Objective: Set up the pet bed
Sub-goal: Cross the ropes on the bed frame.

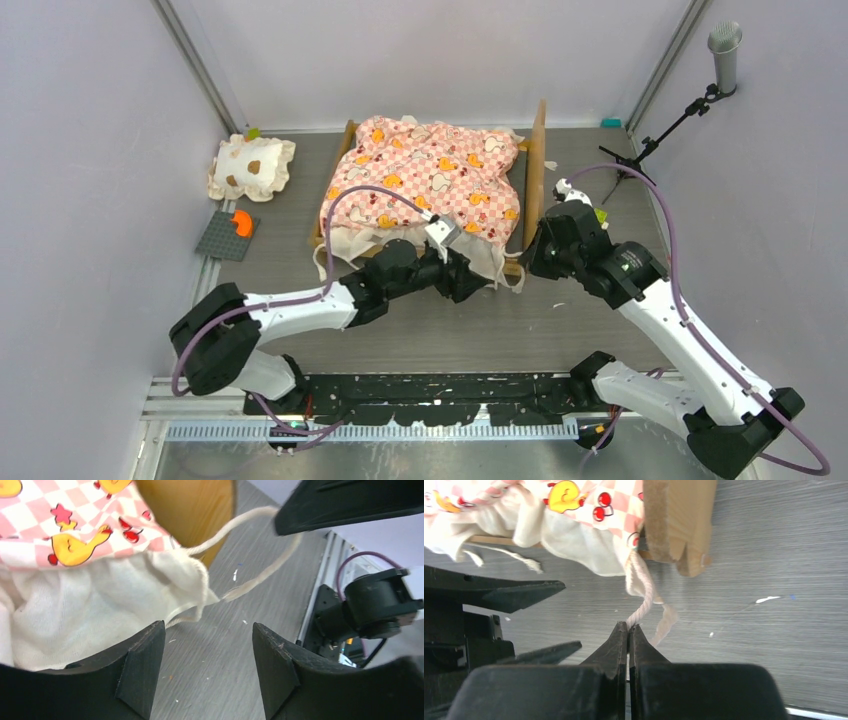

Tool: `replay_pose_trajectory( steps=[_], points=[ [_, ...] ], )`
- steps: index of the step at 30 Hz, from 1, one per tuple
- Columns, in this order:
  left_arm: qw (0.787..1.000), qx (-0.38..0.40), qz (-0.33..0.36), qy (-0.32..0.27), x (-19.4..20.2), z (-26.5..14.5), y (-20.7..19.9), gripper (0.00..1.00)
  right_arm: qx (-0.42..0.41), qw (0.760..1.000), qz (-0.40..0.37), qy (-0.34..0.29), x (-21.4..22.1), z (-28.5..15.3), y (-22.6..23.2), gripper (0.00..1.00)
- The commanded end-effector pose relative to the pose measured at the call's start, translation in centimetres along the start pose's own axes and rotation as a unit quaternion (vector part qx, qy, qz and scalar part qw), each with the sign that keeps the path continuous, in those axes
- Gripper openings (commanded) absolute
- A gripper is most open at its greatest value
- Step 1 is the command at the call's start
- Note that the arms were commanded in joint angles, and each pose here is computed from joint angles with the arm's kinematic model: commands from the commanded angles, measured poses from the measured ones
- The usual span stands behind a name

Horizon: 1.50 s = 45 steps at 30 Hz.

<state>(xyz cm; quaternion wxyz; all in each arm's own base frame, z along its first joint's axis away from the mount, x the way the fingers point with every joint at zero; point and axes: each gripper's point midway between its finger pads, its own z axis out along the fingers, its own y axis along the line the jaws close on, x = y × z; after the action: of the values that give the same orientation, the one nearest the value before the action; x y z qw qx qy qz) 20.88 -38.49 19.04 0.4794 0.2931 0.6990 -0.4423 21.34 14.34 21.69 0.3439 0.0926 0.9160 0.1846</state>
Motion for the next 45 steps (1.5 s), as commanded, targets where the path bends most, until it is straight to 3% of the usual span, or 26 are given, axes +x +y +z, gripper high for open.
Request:
replay_pose_trajectory(
  steps=[1,8,22,35,39,45],
  points=[
    [1.0,-0.015,-0.015,-0.01,0.4,1.9,1.1,0.63,0.037,0.997,-0.062,-0.023,-1.1,-1.3,-1.7,0.01],
    [0.999,-0.02,-0.022,-0.029,0.8,5.4,2.3,0.64,0.015,0.999,-0.045,-0.023,-0.7,-1.3,-1.1,0.01],
    [0.998,-0.029,-0.006,-0.052,0.8,8.1,1.7,0.68,0.003,0.999,-0.03,-0.023,-0.3,-1.4,-1.0,0.01],
    [0.998,-0.048,-0.006,-0.047,1.2,9.3,2.5,0.09,-0.005,0.999,-0.03,-0.028,-0.5,-1.6,-0.7,0.01],
    [0.997,-0.065,0.019,-0.024,0.5,8.1,2.8,0.0,-0.007,0.997,-0.06,-0.039,-1.5,-2.1,-0.4,0.01],
    [0.989,-0.126,0.08,0.021,-1.2,4.9,4.6,0.0,-0.011,0.993,-0.116,-0.033,-4.0,-2.1,1.7,0.01]
  ],
)
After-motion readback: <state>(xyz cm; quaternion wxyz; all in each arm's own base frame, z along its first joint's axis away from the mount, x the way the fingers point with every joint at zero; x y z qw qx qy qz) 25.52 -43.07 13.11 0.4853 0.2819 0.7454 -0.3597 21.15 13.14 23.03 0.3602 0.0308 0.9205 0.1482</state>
